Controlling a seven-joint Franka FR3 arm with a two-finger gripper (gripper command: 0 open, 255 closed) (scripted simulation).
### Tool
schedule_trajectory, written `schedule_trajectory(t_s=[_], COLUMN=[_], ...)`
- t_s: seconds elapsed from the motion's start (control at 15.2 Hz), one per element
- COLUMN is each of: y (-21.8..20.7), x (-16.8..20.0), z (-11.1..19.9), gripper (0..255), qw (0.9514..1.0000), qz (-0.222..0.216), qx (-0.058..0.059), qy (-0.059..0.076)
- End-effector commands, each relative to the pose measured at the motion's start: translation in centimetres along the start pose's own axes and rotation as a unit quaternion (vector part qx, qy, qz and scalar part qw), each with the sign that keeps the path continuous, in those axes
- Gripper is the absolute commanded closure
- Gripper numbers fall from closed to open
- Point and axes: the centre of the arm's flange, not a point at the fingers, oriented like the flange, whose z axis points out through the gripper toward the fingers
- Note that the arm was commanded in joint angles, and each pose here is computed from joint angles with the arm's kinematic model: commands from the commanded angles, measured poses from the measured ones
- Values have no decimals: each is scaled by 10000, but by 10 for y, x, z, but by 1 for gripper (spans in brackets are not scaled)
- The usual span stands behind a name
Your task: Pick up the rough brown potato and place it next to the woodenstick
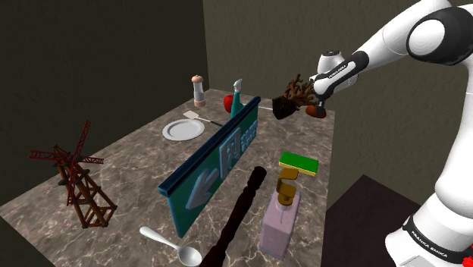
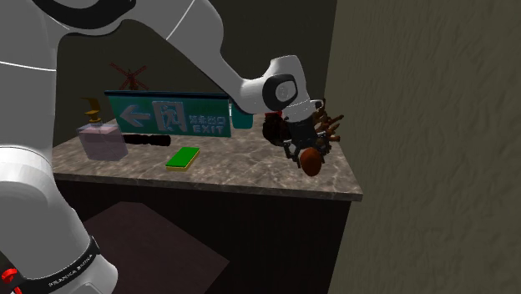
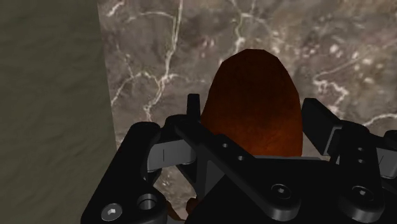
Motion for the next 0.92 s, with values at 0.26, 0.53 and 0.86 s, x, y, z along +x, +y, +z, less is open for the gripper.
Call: schedule_trajectory(t_s=[0.26, 0.53, 0.86], y=[5, 11, 20], x=[0, -1, -2], z=[-15, -35, -60], gripper=[255, 255, 255], qw=[10000, 10000, 10000], qz=[-6, -6, -6], qx=[5, 5, 5], qy=[-1, -1, -1])
